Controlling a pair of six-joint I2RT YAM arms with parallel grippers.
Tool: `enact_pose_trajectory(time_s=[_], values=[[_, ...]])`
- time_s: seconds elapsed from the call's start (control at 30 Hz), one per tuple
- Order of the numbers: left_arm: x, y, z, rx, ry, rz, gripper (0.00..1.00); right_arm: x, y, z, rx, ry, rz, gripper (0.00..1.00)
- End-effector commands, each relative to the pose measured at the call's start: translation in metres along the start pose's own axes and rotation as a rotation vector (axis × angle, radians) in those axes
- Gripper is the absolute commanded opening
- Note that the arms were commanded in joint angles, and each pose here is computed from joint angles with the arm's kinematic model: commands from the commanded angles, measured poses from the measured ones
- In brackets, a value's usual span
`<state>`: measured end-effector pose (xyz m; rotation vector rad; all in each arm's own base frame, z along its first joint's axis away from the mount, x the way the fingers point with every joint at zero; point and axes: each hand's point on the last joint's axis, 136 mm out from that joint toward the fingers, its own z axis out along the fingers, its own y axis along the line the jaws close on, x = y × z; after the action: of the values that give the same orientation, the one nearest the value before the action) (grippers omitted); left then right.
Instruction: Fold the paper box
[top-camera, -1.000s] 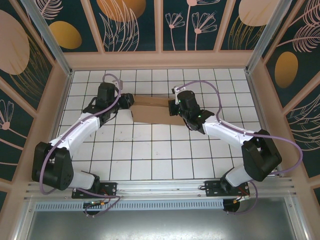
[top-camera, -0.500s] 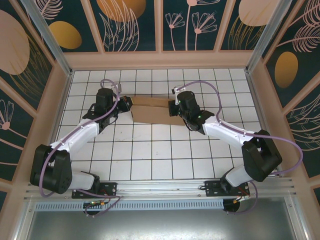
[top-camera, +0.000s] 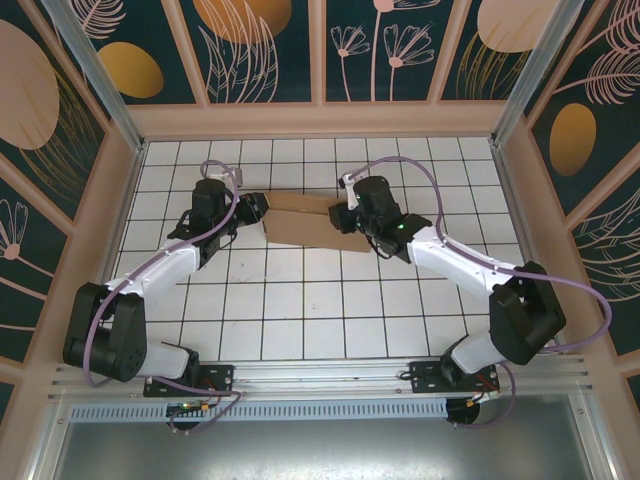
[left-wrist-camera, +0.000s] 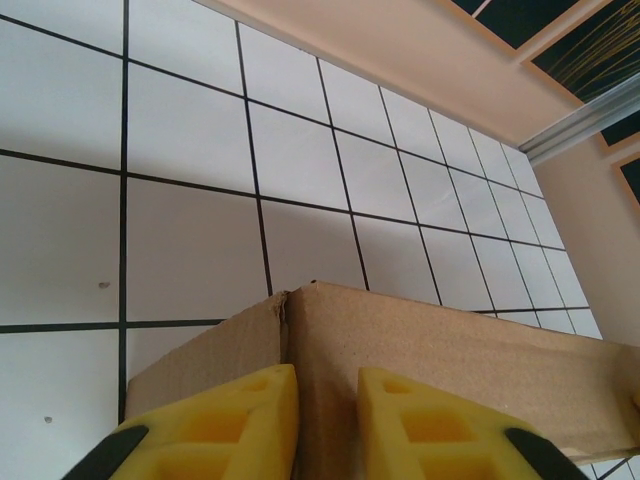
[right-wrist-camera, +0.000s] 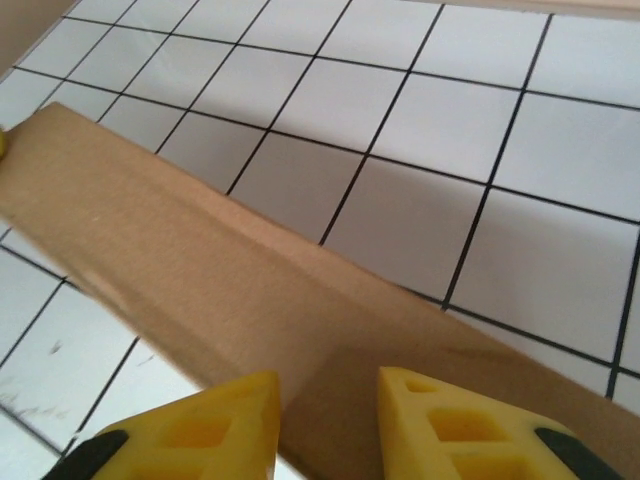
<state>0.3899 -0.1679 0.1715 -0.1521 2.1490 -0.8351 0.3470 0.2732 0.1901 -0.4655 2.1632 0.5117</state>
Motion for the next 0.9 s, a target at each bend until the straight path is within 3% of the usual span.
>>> enact_pose_trajectory(time_s=[0.0,0.17,0.47,0.63,0.87], values=[[0.074,0.059,0.003,-0.195,0.23,-0.074,0.24,-0.031,-0.005,-0.028,-0.049,-0.051,0.051,0.37],[0.075,0.06,0.003,-0.197,0.236,-0.071,0.2,-0.042,-0.043,-0.054,-0.049,-0.123,0.223,0.43],[0.072,0.059,0.003,-0.2,0.23,-0.065,0.17,0.007,-0.079,-0.05,0.005,-0.047,0.323,0.44],[0.073,0.058,0.004,-0.19,0.231,-0.068,0.15,0.037,-0.08,-0.038,-0.02,0.005,0.38,0.36],[0.093,0.039,0.002,-0.078,0.28,-0.097,0.01,0.065,-0.061,-0.024,-0.154,0.056,0.426,0.21]])
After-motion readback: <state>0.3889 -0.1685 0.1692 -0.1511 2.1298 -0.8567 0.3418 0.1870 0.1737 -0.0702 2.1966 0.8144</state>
